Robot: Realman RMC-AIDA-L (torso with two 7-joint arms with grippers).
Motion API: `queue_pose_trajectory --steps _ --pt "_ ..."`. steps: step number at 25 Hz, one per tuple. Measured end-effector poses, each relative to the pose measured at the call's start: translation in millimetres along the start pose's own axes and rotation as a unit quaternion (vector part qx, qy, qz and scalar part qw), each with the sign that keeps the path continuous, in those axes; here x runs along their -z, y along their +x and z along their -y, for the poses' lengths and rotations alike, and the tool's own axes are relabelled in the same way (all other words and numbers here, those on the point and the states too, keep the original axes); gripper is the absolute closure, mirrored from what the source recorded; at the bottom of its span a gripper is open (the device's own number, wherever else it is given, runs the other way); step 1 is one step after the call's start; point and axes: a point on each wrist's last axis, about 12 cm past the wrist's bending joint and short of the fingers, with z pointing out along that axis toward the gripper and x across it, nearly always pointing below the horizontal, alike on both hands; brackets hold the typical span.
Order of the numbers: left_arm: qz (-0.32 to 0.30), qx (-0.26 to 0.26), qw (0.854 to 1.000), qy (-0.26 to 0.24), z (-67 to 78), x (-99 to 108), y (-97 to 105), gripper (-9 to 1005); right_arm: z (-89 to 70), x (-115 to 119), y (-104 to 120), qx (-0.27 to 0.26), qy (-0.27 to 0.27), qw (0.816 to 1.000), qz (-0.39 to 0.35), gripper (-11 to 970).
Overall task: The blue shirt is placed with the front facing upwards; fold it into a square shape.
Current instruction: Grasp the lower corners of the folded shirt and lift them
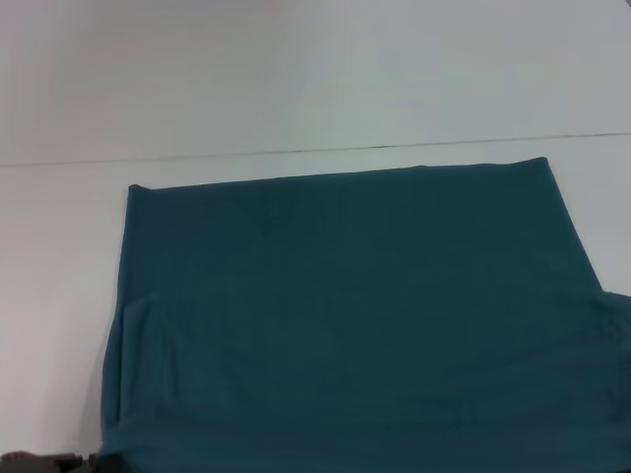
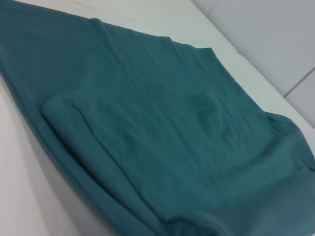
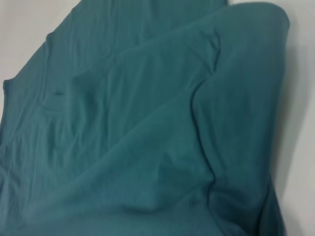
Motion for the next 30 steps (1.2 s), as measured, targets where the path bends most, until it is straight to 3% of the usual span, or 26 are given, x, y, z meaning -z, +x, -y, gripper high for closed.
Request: queue_pose_trajectory --steps 14,30 --pt "-0.005 0.029 0.999 0.013 4.8 13.4 25.1 937 2.3 3.5 16.7 -0.013 -0.016 1.000 -0.013 906" --pt "-0.019 0.038 0.999 0.033 10.2 17.9 33.4 936 8.8 15.0 42.9 -0.025 -0.030 0.999 -0.016 906"
